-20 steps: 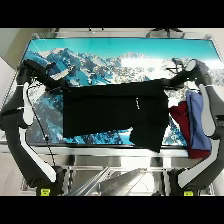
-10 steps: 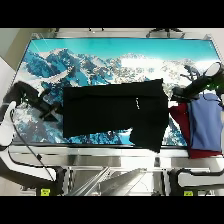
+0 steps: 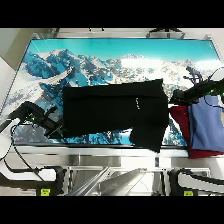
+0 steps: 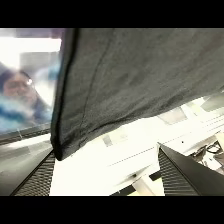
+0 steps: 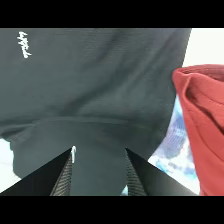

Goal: Fold the shirts.

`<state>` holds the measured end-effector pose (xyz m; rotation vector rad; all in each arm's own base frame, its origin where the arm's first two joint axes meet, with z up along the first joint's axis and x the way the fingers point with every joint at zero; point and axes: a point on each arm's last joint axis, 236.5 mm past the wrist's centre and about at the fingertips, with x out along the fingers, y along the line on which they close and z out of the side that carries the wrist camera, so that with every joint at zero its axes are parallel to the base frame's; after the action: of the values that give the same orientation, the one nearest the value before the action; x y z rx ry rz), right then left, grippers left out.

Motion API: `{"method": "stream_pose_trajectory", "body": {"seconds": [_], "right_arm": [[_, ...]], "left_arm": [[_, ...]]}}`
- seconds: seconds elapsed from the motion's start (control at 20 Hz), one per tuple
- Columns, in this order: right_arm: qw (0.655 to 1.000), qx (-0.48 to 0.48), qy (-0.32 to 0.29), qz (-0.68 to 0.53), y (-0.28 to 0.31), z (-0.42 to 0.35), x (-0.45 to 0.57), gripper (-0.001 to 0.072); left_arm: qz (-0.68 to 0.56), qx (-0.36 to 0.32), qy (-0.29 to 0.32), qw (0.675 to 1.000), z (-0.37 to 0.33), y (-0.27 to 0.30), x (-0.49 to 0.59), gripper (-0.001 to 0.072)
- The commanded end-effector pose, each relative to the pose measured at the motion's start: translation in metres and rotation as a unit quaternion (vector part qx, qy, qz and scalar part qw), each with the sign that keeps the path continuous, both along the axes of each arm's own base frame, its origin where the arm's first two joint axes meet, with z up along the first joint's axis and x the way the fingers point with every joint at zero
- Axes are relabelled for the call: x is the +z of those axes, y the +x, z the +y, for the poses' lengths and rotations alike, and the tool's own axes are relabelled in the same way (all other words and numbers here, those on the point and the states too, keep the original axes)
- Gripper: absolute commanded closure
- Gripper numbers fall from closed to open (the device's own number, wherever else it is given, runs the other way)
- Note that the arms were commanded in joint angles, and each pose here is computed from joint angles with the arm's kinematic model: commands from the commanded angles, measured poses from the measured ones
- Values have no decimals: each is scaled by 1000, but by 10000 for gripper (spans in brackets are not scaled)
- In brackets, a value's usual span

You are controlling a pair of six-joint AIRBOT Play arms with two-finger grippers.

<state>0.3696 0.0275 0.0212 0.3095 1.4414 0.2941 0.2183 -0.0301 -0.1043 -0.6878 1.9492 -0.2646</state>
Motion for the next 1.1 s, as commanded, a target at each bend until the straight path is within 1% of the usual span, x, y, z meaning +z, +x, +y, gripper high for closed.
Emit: {"method": "stream_pose_trajectory", "body": {"seconds": [0.0, 0.1, 0.15, 0.2, 0.25, 0.4, 0.45, 0.5, 0.55, 0.6, 0.75, 0.85, 0.95, 1.05], "right_arm": [[1000, 4, 9, 0, -3, 5, 4, 348], [1000, 6, 10, 1, -4, 5, 4, 348], [1000, 7, 12, 1, -4, 6, 5, 348], [1000, 8, 14, -1, -4, 7, 5, 348], [1000, 9, 16, -2, -3, 8, 5, 347], [1000, 13, 18, -4, -3, 9, 6, 348], [1000, 14, 18, -4, -3, 9, 6, 348], [1000, 14, 17, -4, -3, 9, 6, 348], [1000, 13, 17, -4, -3, 9, 6, 348], [1000, 14, 18, -2, -4, 9, 6, 348], [1000, 8, 21, 13, -12, 9, -2, 348], [999, 0, 26, 40, -27, 12, -15, 348], [997, -4, 31, 70, -47, 16, -35, 348], [994, -27, 43, 97, -65, 22, -57, 348]], "left_arm": [[-42, -4, 19, 999, 10, 20, -1, 6], [-61, 0, 26, 998, 14, 33, 1, 7], [-71, 3, 27, 997, 13, 37, -1, 49], [-82, 6, 18, 996, 9, 40, -3, 202], [-92, 9, 0, 996, 1, 41, -3, 231], [-112, 24, -57, 992, -25, 41, -2, 232], [-115, 26, -66, 991, -29, 40, -2, 245], [-118, 18, -68, 990, -29, 38, -2, 555], [-127, 5, -65, 990, -26, 40, -2, 687], [-135, 1, -56, 989, -20, 45, 0, 688], [-155, -18, 16, 988, 23, 68, 6, 688], [-170, -29, 52, 984, 48, 79, 14, 688], [-185, -28, 71, 980, 67, 88, 20, 688], [-183, -28, 71, 980, 74, 92, 22, 688]]}}
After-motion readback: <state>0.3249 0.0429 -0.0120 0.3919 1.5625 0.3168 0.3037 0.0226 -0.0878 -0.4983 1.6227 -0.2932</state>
